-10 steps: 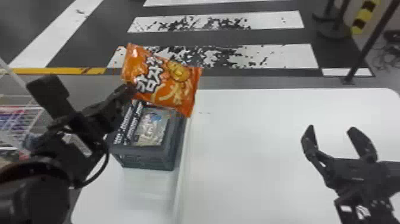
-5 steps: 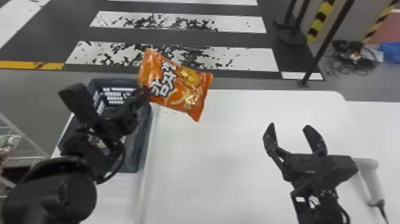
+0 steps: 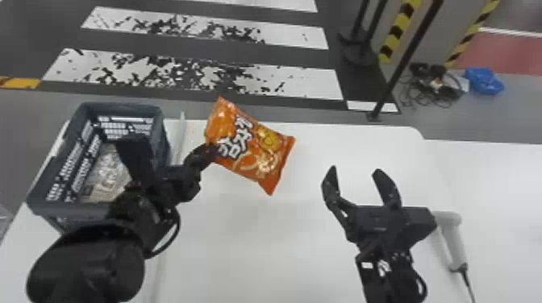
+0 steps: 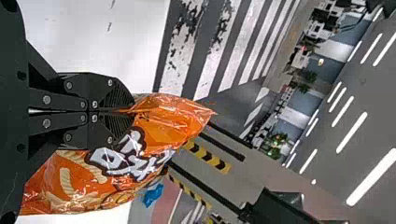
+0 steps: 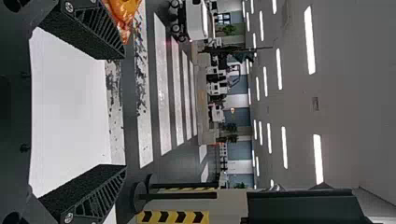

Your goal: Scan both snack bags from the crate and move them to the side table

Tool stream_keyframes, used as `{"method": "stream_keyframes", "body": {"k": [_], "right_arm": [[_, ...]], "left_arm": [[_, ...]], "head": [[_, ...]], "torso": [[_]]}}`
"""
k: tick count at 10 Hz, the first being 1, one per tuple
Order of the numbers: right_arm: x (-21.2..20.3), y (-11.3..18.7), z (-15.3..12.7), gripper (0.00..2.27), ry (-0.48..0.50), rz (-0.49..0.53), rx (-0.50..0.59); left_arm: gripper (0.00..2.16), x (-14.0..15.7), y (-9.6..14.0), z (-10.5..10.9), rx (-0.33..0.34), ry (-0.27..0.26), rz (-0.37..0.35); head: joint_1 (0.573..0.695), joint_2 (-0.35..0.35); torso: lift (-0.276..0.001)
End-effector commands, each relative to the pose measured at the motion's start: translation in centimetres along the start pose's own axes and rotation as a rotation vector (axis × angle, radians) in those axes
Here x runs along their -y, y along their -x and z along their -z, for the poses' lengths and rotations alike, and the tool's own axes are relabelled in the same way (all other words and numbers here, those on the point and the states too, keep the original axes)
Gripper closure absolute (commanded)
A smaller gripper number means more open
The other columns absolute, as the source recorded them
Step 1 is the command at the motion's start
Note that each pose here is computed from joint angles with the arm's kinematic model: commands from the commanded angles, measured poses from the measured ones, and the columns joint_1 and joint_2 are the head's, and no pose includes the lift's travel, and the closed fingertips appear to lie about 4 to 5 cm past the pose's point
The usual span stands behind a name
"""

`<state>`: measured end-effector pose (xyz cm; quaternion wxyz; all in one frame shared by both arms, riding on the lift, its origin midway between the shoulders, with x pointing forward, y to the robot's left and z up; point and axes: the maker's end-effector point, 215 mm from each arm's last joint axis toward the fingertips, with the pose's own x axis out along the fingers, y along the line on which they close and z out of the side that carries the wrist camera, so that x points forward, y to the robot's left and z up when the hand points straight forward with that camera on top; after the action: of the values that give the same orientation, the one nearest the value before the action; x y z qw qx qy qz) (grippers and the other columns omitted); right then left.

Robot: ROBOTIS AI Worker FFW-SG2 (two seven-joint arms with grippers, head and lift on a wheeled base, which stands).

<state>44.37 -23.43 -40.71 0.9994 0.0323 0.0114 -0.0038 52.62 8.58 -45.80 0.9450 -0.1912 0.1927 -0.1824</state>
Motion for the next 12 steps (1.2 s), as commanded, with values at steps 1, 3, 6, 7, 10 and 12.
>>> {"method": "stream_keyframes", "body": {"k": [1,3,6,7,10,12], "right_arm": [[0.0,0.0,0.0,0.09,0.0,0.0,0.0],[-0.1,0.0,0.0,0.09,-0.003,0.0,0.0],[-0.6,0.0,0.1,0.09,-0.006,-0.007,-0.001],[-0.7,0.0,0.1,0.09,-0.007,-0.008,-0.001],[-0.6,-0.1,0.0,0.08,-0.005,-0.008,-0.001],[-0.5,-0.1,0.1,0.08,-0.012,-0.006,-0.006]], "left_arm": [[1.87,1.5,-1.5,3.6,-0.06,-0.039,0.023],[1.86,2.5,-2.9,7.3,-0.142,-0.132,0.034],[1.83,4.3,-3.1,11.0,-0.22,-0.201,0.071],[1.77,4.9,-3.1,11.8,-0.237,-0.228,0.081],[0.0,3.8,-2.9,11.6,-0.22,-0.25,0.002],[0.05,4.4,-2.0,9.1,-0.144,-0.32,-0.035]], "head": [[0.695,-0.16],[0.695,-0.207],[0.695,-0.244],[0.695,-0.255],[0.695,-0.26],[0.695,-0.253]], "torso": [[-0.029],[-0.029],[-0.029],[-0.029],[-0.029],[-0.029]]}}
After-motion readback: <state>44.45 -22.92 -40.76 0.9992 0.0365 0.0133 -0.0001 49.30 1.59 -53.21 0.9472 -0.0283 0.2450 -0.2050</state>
